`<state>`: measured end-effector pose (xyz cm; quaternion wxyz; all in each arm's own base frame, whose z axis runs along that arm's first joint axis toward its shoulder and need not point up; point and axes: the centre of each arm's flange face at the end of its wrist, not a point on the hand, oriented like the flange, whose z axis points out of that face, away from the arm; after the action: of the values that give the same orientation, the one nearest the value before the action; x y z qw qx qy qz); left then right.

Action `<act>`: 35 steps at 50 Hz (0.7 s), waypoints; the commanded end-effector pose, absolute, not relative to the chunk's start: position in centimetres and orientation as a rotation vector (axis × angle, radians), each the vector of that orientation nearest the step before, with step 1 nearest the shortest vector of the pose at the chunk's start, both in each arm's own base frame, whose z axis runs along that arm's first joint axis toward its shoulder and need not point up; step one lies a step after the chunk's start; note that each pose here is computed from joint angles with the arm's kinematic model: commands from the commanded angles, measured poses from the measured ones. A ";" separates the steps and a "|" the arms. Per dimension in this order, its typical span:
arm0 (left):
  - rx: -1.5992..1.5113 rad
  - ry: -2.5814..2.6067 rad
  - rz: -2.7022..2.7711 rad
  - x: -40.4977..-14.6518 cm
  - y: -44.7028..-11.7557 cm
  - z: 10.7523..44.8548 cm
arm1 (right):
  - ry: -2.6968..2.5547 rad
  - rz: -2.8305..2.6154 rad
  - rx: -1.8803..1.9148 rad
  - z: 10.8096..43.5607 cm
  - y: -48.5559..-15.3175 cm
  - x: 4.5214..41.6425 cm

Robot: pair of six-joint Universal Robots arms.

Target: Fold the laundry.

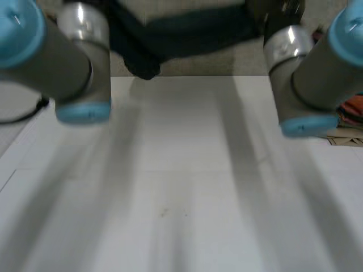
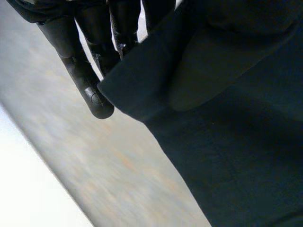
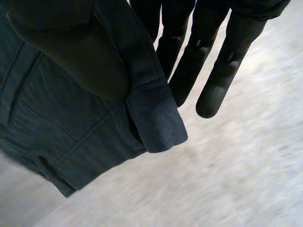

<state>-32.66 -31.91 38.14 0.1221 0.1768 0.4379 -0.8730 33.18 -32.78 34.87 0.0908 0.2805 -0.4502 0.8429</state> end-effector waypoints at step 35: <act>1.549 2.162 -1.403 -23.4 -8.2 16.6 | -2.048 1.158 1.767 14.6 -16.1 23.0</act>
<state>-25.02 -10.69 16.85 0.0619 0.4670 0.6871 -0.5532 24.89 -18.53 14.67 0.1092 0.5626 -0.6642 0.4800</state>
